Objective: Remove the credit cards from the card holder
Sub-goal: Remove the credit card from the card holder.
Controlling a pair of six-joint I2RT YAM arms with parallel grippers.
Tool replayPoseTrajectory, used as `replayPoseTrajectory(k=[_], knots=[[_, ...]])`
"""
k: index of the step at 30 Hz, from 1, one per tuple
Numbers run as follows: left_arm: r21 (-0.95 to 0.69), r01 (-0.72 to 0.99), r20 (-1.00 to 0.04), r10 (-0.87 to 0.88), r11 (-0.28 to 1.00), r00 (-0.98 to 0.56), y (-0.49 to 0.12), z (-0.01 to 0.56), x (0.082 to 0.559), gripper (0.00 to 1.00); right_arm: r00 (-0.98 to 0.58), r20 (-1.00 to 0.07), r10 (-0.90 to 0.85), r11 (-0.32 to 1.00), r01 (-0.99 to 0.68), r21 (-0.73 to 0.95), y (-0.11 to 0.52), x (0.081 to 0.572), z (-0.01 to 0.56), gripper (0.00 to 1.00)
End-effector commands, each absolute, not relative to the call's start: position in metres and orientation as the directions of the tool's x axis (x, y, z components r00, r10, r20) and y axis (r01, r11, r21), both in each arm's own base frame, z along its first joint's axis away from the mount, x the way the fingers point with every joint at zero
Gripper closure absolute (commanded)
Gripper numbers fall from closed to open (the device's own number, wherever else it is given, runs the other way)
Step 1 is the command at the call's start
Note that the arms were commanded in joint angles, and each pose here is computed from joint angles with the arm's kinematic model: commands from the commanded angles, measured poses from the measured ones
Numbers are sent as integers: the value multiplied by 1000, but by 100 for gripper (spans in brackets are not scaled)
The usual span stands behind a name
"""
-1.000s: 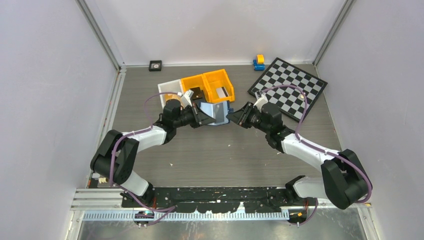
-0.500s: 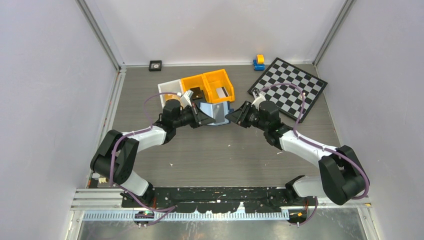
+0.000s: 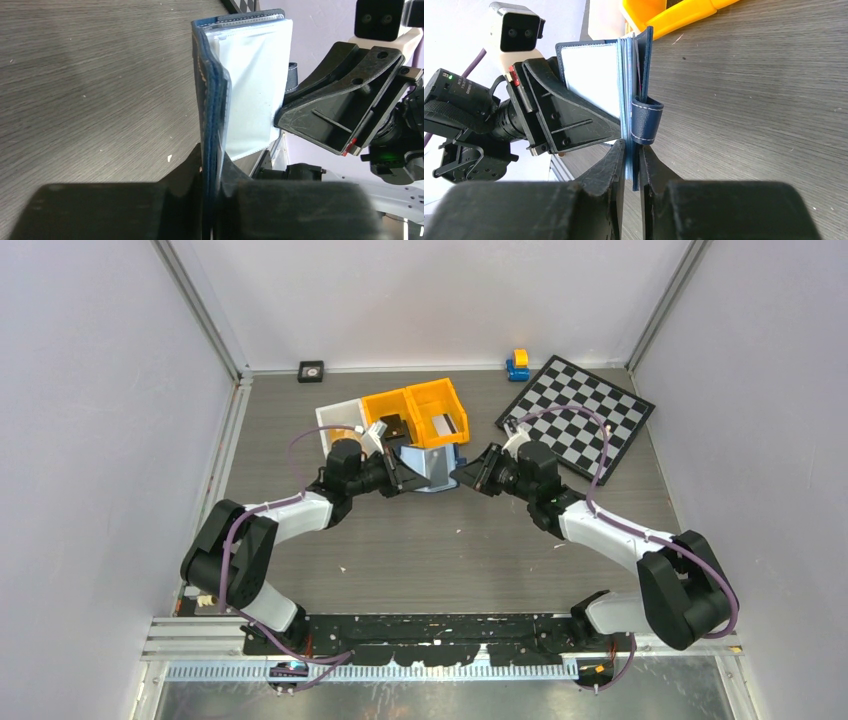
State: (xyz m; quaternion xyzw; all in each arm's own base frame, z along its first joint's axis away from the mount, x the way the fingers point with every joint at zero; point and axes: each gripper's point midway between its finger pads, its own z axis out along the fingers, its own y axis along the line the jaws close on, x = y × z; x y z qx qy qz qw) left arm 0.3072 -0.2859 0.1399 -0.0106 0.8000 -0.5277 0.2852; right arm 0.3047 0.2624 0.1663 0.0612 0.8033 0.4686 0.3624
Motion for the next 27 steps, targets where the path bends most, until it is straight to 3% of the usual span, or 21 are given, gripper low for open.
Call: replayPoseTrajectory(k=[1,4,7,17,27], knots=[[-836,311,-477,-321,451,-818,-286,153,315,81,-688,-587,427,542,-325,775,269,310,193,99],[-822,288,-479,-323,492,-816,-281,147,317,61,-673,-626,394,642,-286,712,262,313,183,99],[-797,287,-505,-326,531,-799,-275,148,318,58,-655,-666,356,728,-253,638,255,315,178,99],[-766,271,-503,-281,583,-817,-280,128,320,97,-600,-780,179,892,-235,386,258,307,172,99],[-761,275,-486,-236,587,-842,-295,113,318,100,-398,-888,-231,966,-205,-160,289,286,182,100]])
